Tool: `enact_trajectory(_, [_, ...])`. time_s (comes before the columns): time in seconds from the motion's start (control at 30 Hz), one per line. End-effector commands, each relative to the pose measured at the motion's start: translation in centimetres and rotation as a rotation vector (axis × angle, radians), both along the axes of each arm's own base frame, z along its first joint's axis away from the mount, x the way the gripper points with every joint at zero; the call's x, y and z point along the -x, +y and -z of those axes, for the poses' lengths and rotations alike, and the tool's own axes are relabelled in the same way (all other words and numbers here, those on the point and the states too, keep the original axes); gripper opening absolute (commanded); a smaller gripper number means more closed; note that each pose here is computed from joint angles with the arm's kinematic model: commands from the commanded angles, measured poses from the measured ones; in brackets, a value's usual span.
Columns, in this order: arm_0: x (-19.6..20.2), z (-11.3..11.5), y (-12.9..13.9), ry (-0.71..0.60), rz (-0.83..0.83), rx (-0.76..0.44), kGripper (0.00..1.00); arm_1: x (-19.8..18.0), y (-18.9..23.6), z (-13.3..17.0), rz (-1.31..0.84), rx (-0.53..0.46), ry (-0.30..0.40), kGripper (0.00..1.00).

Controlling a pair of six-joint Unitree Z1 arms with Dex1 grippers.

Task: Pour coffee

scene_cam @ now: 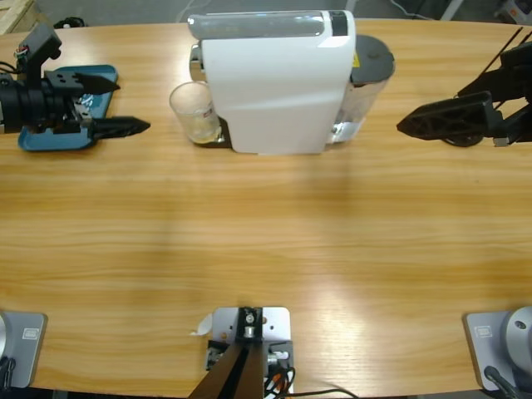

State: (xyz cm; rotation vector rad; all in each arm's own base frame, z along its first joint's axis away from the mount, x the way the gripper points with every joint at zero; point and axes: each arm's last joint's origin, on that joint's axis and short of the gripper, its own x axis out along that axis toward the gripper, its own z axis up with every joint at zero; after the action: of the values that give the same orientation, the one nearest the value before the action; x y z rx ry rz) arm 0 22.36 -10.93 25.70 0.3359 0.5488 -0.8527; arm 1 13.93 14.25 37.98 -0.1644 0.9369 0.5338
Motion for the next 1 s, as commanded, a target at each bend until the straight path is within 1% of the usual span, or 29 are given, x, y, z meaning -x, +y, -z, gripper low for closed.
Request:
enact_trajectory(0.03, [-1.4,2.7,-1.2,0.059,0.054,0.009,0.996,-0.7,1.1,2.0,-0.007,0.042,0.06,1.0])
enact_trajectory(0.23, [-1.5,3.1,-1.4,0.059,0.061,-0.008,1.0,-0.8,1.3,2.4,-0.011,0.043,0.069,1.0])
enact_trajectory(0.3, [-1.5,3.2,-1.6,0.041,0.091,-0.025,1.0,-0.7,1.3,2.4,-0.011,0.045,0.071,1.0])
enact_trajectory(0.5, [-2.0,3.8,-2.2,0.031,0.149,-0.026,1.0,-0.8,1.3,2.9,-0.012,0.047,0.076,1.0])
enact_trajectory(0.77, [-4.2,4.7,-3.3,0.003,0.162,-0.006,1.0,-1.2,1.8,3.4,-0.015,0.051,0.087,1.0])
enact_trajectory(1.0, [-5.6,5.3,-4.1,0.013,0.191,0.018,1.0,-1.6,2.3,3.9,-0.018,0.06,0.102,1.0])
